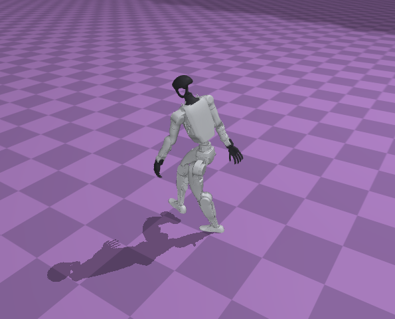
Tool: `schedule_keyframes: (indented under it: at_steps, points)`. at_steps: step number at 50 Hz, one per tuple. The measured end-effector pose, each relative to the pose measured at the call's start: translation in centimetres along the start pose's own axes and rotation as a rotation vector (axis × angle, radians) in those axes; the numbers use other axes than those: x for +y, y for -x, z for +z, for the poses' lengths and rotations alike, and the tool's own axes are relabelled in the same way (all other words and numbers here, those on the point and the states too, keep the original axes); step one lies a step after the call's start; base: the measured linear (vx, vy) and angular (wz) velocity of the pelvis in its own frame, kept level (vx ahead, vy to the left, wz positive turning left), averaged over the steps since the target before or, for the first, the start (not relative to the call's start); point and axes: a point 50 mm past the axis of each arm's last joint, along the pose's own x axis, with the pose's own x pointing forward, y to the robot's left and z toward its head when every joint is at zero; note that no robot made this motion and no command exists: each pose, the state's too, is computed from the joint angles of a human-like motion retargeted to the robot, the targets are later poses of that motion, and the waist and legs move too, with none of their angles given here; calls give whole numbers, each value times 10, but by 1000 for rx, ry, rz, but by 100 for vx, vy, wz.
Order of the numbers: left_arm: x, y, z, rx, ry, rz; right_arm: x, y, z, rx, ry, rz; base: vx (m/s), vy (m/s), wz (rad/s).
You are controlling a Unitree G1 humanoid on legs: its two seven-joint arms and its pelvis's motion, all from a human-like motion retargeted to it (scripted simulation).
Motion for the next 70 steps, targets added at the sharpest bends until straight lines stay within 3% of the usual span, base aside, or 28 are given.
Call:
schedule_keyframes:
  at_steps: [5, 10, 15, 22, 27, 31, 34, 39, 43, 50, 55, 59, 63, 66, 70]
  points:
    - [-9, 1, 34, -132, -69, 5, 6, -1, -3, -22, 116, 144, 51, -22, 25]
    - [-56, 2, 43, -212, 134, -276, 9, 0, 0, -109, -97, 211, 58, -41, -16]
    - [-109, 5, 8, -100, 206, -399, -24, 7, -8, -78, -249, 147, 74, -42, -3]
    - [-150, 29, -104, 210, -184, -490, -58, 16, 8, -132, -299, -99, 81, -13, -31]
    - [-131, 60, -190, 395, -531, -589, -43, 23, 59, -394, -629, -13, 63, -38, -31]
    - [-109, 86, -241, 583, -580, -517, -46, 33, 83, -504, -742, 13, 48, -38, -48]
    - [-101, 105, -268, 731, -511, -485, -59, 39, 88, -515, -653, -117, 61, -19, -35]
    - [-112, 125, -285, 843, -266, -476, -88, 58, 103, -543, -282, -310, 40, 23, 11]
    - [-133, 129, -284, 832, -102, -467, -99, 76, 125, -583, -86, -304, 31, 49, 67]
    - [-184, 121, -253, 718, 25, -572, -118, 118, 164, -709, 38, -323, 33, 25, 36]
    - [-192, 109, -233, 590, -162, -728, -106, 129, 187, -717, 118, -332, 67, -1, -114]
    - [-164, 87, -219, 485, -622, -708, -92, 121, 187, -653, 170, -258, 60, 2, -32]
    - [-127, 66, -203, 406, -984, -534, -84, 101, 167, -521, 256, -177, 82, 2, 44]
    - [-114, 59, -197, 410, -943, -406, -88, 89, 141, -437, 414, -186, 58, -3, 21]
    - [-124, 68, -209, 510, -706, -372, -105, 74, 100, -327, 478, -421, 95, -18, -36]
